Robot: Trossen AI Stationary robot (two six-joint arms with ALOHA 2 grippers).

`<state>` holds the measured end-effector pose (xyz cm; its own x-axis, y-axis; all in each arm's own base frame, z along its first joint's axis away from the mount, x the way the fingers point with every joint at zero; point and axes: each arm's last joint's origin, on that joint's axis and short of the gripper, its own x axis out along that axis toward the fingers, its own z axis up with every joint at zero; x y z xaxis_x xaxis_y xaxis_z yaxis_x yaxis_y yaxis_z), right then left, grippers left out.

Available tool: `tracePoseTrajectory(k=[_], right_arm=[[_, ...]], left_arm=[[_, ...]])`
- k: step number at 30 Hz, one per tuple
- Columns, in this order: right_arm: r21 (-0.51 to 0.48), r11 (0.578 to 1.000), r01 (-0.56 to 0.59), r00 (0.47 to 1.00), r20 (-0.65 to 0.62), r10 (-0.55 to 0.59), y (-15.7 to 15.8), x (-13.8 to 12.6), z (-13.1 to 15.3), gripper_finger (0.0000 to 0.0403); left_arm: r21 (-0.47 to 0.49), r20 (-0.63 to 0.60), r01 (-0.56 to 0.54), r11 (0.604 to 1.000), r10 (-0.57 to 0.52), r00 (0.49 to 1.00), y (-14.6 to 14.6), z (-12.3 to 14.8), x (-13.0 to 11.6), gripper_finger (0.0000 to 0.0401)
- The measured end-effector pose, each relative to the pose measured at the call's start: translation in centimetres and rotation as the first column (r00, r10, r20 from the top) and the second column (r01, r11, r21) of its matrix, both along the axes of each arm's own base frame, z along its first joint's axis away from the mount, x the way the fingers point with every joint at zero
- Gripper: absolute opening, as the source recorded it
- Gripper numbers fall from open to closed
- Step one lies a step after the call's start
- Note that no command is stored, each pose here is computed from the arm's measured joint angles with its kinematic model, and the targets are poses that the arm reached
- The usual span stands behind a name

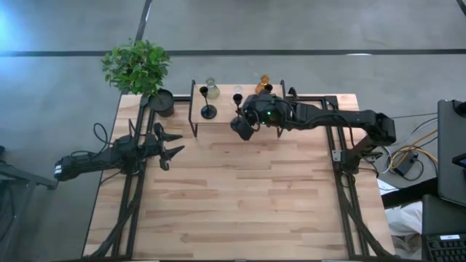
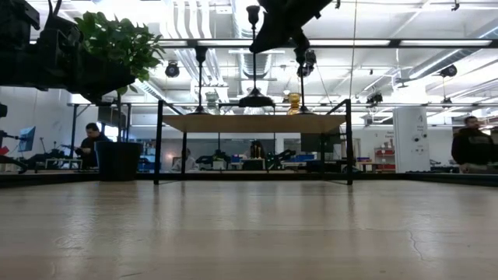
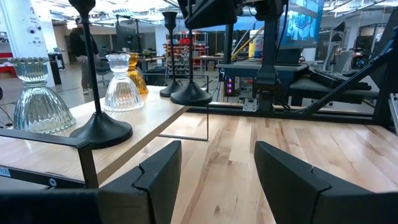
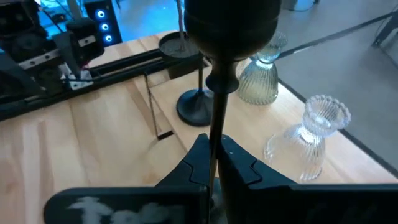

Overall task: Pick & Place candle stick holders
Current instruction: Put the black candle holder on the shelf aligned with the transparent candle holder

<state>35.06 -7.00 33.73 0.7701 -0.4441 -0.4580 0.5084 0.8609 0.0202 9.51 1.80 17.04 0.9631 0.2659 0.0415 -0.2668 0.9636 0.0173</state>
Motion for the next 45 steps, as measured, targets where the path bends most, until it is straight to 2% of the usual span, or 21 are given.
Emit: tracePoseTrajectory(k=[11, 17, 29, 34, 37, 41, 45], right_arm=[[-0.03, 0.999, 0.032, 0.999, 0.006, -0.031, -1.9, 0.5, -0.6, 0.0008], [-0.009, 1.0, 0.016, 1.0, 0.016, -0.016, -2.8, 0.5, -0.8, 0.0008], [0.026, 0.999, 0.018, 1.0, 0.0, -0.018, -2.1, 0.4, -1.0, 0.0008], [0.057, 0.998, -0.012, 1.0, -0.008, 0.012, 0.2, -0.2, -0.3, 0.0008], [0.011, 1.0, -0.015, 1.0, 0.001, 0.015, 3.1, -1.0, 0.9, 0.0008], [0.034, 0.999, -0.005, 1.0, 0.007, 0.005, 7.5, -3.9, 2.8, 0.0008], [0.023, 0.994, 0.103, 0.994, 0.024, -0.104, 12.1, -7.4, 3.7, 0.0008]], left_arm=[[0.0, 0.0, 0.0, 1.0, 0.0, 1.0, 0.0, 0.0, 0.0, 0.0209], [0.0, 0.0, 0.0, 1.0, 0.0, 1.0, 0.0, 0.0, 0.0, 0.0209], [0.0, 0.0, 0.0, 1.0, 0.0, 1.0, 0.0, 0.0, 0.0, 0.0209], [0.0, 0.0, 0.0, 1.0, 0.0, 1.0, 0.0, 0.0, 0.0, 0.0209], [0.0, 0.0, 0.0, 1.0, 0.0, 1.0, 0.0, 0.0, 0.0, 0.0209], [0.0, -0.001, 0.0, 1.0, 0.0, 1.0, 0.0, 0.0, 0.0, 0.0209], [0.0, 0.001, -0.001, 1.0, 0.001, 1.0, 0.0, 0.0, 0.0, 0.0209]])
